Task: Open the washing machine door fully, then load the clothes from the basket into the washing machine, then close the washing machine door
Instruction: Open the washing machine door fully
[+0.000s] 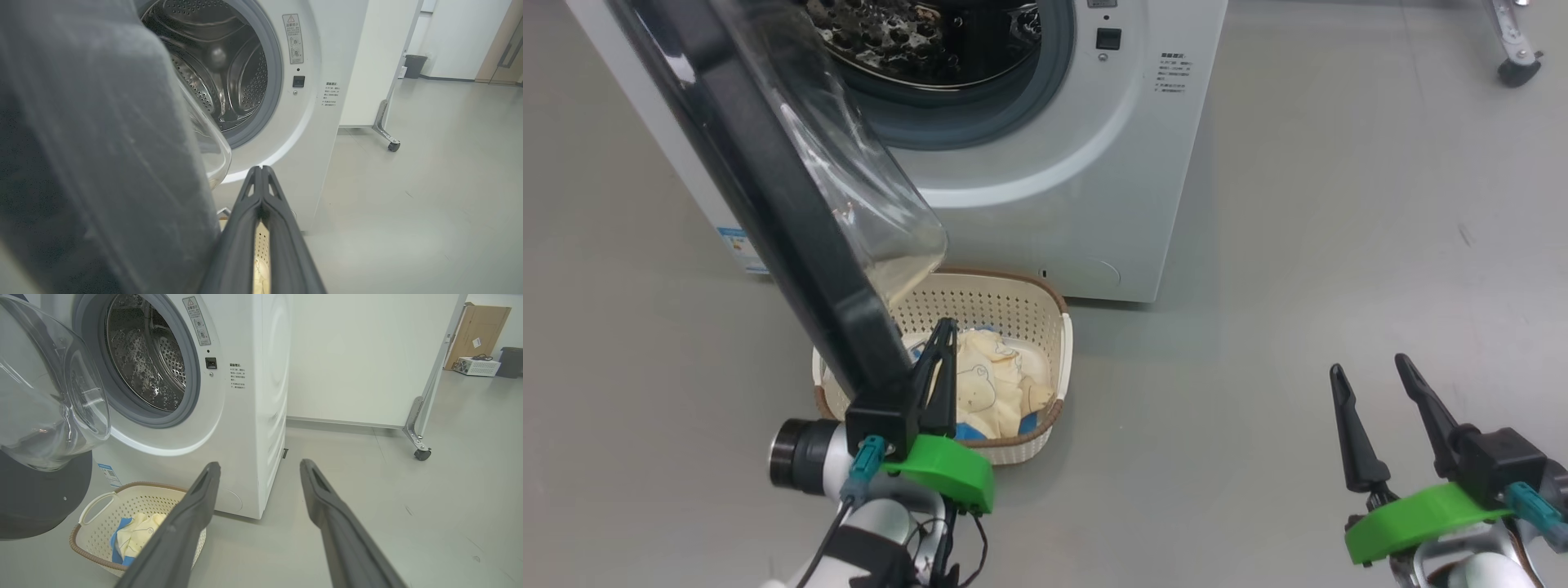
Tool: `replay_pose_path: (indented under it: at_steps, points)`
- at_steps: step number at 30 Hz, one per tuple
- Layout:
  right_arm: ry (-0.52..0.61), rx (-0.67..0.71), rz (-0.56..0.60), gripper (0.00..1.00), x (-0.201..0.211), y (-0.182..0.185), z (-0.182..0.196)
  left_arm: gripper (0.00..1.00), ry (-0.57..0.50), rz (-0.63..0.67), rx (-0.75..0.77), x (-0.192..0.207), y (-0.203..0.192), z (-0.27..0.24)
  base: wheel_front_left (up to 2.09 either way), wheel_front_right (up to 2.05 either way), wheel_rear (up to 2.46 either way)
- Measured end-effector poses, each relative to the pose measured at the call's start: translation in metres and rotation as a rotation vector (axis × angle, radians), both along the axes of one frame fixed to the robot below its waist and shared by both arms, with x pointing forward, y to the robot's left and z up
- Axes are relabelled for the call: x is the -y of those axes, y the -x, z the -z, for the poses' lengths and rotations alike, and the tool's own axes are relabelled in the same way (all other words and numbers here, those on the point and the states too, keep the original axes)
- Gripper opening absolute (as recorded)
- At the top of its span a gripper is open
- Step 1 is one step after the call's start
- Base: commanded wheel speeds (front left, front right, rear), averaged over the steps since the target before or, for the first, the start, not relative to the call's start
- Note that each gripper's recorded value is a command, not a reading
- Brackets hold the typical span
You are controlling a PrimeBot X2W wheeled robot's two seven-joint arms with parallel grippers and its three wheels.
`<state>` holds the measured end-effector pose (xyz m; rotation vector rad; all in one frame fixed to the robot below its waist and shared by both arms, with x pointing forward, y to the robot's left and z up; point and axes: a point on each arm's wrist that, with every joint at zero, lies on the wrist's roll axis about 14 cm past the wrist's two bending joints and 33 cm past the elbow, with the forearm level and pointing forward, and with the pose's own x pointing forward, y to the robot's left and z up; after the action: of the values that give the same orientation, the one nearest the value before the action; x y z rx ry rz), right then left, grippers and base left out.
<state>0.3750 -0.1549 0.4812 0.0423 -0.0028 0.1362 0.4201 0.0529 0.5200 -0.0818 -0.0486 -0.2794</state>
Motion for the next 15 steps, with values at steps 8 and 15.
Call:
replay_pose_path:
  at_steps: [8, 15]
  points:
    - [-0.003, 0.007, -0.040, 1.00, -0.013, -0.009, -0.002, 0.00, -0.018, -0.071, -0.002, -0.032, 0.010, 0.002, 0.00, 0.00, 0.00]
    - [-0.008, 0.002, -0.092, 1.00, -0.031, -0.019, 0.001, 0.00, -0.019, -0.151, 0.015, -0.066, 0.021, -0.003, 0.00, 0.00, 0.00]
